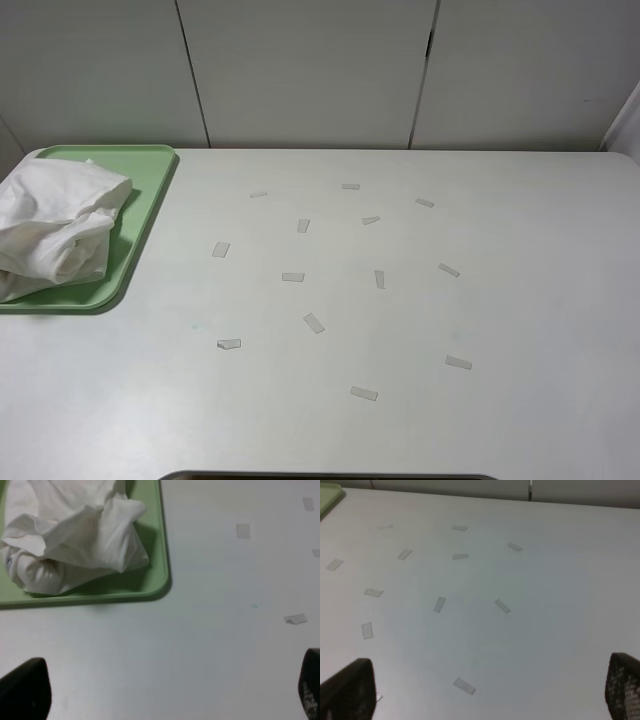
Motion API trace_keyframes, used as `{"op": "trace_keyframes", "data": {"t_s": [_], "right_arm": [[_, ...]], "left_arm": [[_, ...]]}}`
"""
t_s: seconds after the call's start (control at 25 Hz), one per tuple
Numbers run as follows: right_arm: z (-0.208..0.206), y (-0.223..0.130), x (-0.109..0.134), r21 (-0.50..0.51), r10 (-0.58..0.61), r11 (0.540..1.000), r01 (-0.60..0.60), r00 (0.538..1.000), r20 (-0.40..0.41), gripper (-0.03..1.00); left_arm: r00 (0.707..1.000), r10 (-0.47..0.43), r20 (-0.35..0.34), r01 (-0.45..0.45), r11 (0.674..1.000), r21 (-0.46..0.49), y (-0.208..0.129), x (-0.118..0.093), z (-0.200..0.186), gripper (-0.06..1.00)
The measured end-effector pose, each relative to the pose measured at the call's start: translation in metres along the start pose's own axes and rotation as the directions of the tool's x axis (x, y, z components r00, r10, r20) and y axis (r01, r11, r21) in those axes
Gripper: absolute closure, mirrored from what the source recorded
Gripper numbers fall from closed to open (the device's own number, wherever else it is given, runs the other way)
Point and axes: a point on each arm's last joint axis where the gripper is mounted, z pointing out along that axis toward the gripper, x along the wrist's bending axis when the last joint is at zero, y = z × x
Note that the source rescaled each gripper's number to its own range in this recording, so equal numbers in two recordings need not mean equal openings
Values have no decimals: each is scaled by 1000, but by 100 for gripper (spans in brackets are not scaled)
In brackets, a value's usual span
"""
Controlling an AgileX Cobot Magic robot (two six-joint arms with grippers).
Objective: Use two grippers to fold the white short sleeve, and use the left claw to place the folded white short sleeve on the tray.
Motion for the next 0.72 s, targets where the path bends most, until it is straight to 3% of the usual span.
{"op": "trace_keyframes", "data": {"t_s": [0.72], "right_arm": [[0, 0, 0, 0, 1, 1000, -1, 1000, -2, -3]], "left_arm": [[1000, -3, -1, 3, 1000, -6, 0, 0, 0, -6]]}}
